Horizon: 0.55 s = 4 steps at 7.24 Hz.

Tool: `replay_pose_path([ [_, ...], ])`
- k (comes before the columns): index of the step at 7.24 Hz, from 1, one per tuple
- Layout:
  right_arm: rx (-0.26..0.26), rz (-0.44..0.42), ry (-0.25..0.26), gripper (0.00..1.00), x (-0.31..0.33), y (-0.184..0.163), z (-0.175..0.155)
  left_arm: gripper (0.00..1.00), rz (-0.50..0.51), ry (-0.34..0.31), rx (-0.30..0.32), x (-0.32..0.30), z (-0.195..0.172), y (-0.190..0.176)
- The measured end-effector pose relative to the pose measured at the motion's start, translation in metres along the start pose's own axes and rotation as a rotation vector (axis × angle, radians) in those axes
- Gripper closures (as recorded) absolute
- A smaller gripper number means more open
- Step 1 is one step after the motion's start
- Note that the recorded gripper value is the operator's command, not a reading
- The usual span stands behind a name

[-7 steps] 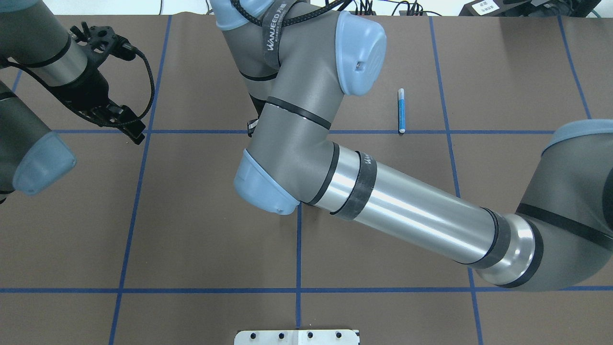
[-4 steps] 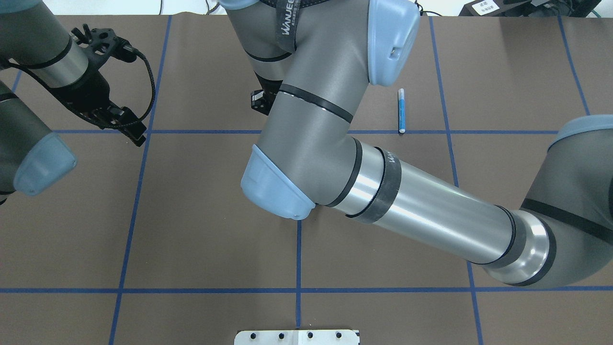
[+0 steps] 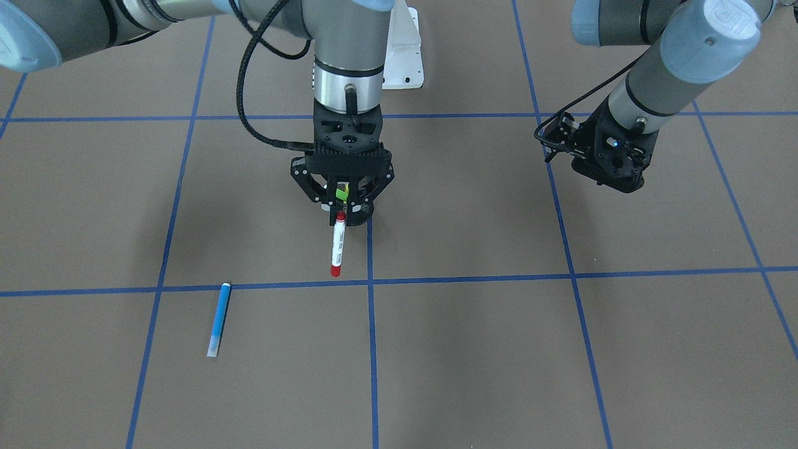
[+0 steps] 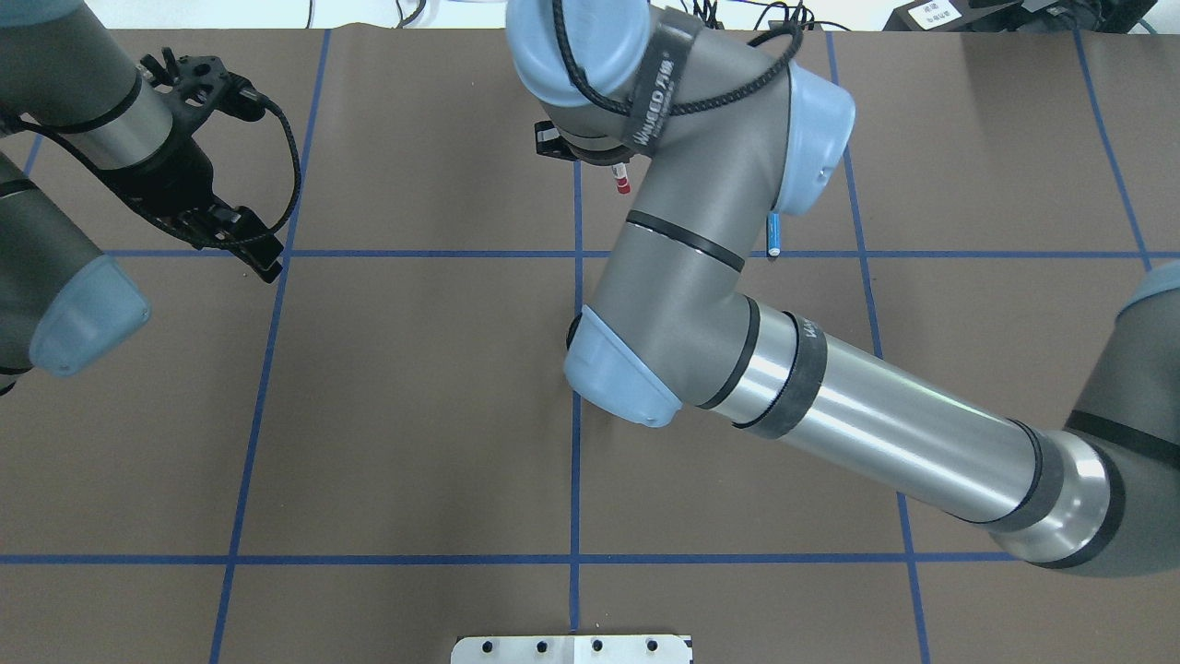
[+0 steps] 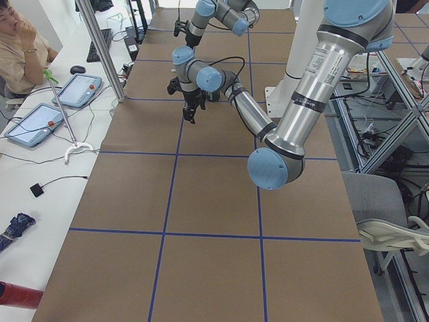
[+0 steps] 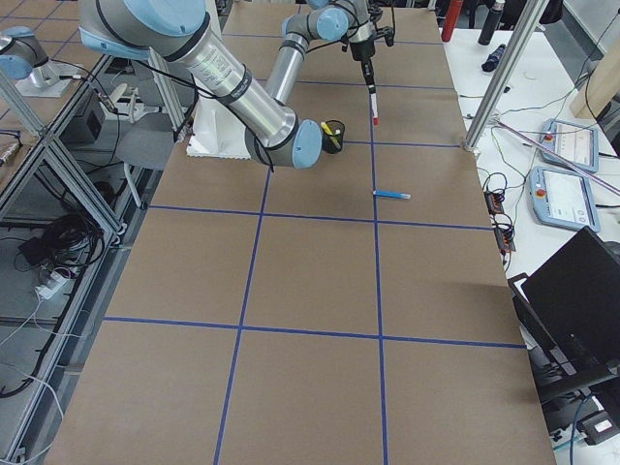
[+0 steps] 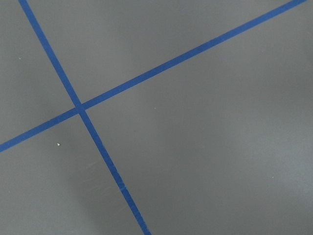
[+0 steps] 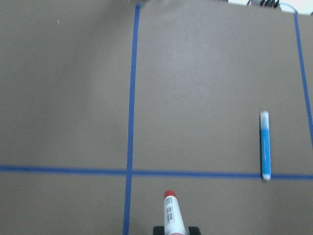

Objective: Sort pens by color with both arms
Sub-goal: 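Grasp the red-capped white marker with the right gripper and lift it, then carry the red-capped marker beside the blue marker and release it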

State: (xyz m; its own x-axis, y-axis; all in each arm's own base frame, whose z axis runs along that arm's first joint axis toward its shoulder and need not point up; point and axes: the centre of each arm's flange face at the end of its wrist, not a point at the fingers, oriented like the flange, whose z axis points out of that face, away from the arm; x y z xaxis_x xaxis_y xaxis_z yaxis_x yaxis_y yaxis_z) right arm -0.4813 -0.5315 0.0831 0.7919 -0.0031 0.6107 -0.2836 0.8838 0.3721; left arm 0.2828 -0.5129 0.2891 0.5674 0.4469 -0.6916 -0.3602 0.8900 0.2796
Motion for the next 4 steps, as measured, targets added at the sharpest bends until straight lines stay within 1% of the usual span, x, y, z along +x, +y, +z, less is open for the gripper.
replay_pose_path([
  [1,0.083,0.011,0.01,1.0,0.011,0.0,0.034,0.0,0.001,0.0,0.001,0.001,0.0,-0.001],
  [3,0.237,0.044,0.067,1.0,0.026,-0.003,0.103,0.0,0.002,0.001,0.002,0.002,-0.001,-0.002],
  [4,0.295,0.065,0.082,1.0,0.037,-0.002,0.131,0.0,0.004,0.002,0.004,0.003,-0.001,-0.003],
])
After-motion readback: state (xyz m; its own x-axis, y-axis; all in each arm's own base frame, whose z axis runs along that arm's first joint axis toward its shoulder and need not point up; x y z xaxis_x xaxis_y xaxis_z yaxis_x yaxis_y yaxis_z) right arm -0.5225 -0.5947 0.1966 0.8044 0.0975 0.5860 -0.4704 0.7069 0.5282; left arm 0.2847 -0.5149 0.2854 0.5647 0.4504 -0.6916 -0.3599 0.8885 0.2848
